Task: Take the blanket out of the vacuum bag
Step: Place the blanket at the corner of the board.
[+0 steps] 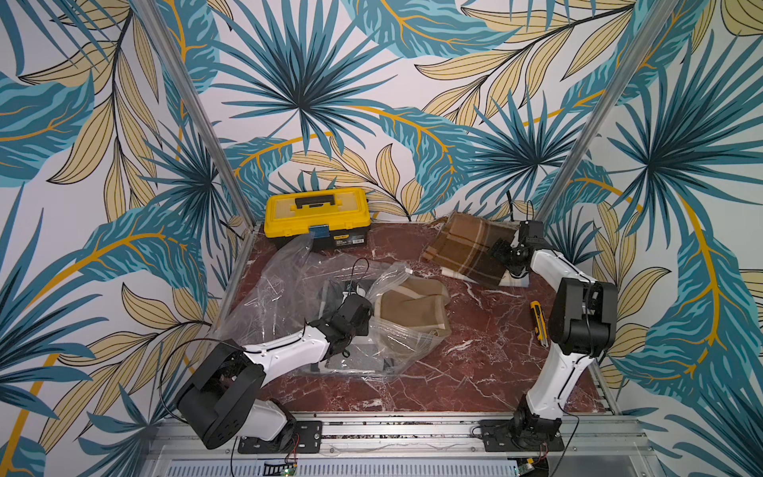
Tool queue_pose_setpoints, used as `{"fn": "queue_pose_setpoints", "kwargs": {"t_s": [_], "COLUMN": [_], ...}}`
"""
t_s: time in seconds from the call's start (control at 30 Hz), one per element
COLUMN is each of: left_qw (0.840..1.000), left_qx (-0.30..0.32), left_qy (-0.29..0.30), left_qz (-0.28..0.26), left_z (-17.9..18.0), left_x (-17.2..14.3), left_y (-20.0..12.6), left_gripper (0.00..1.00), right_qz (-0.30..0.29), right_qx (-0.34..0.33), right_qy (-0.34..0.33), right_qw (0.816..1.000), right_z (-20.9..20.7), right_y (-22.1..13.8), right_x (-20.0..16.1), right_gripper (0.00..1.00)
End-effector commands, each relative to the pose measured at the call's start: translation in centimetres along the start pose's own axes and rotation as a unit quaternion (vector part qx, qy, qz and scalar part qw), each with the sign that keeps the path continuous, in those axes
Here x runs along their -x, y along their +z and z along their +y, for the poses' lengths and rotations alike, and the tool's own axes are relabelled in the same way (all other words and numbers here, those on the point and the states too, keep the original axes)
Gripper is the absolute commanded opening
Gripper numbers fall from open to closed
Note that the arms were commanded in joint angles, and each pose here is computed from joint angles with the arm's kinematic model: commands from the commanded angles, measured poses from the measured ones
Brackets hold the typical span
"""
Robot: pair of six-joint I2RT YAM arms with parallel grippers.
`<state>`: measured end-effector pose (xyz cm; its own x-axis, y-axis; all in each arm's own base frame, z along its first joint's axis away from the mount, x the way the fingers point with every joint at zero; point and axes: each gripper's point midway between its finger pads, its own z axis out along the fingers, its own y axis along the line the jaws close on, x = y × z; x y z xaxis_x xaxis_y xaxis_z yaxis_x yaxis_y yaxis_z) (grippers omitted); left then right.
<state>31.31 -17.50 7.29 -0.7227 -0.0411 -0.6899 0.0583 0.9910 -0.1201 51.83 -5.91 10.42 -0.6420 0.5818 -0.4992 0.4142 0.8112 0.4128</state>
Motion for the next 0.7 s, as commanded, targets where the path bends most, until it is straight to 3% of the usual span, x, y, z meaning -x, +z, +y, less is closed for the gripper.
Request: {"fn": "queue_pose_setpoints", "kwargs": {"t_s": [0.0, 0.23, 0.5, 0.67], "left_qw": [1.0, 1.0, 1.0, 1.0], "left_qx": [-0.008, -0.005, -0.005, -0.008], "left_qy": [0.001, 0.003, 0.007, 0.009], "left_qz": [0.006, 0.009, 0.012, 0.013], "left_z": [-0.5, -0.6, -0.8, -1.1], "left_x": [-0.1, -0.4, -0.5, -0.5], "left_y": [0.1, 0.1, 0.3, 0.4], "left_gripper": [0.0, 0.0, 0.0, 0.0], "right_qz": [-0.005, 0.01, 0.002, 0.0], "right_qx": [0.026, 0.025, -0.082, -0.105], "right_qy": [-0.001, 0.003, -0.012, -0.021], "right_qw": [1.0, 1.0, 0.997, 0.994], "right_z": [0.9, 0.4, -3.3, -4.5], "right_y": [0.4, 1.2, 0.1, 0.0], "right_x": [0.3, -0.2, 0.1, 0.1], "right_gripper": [0.84, 0.85, 0.87, 0.88]}}
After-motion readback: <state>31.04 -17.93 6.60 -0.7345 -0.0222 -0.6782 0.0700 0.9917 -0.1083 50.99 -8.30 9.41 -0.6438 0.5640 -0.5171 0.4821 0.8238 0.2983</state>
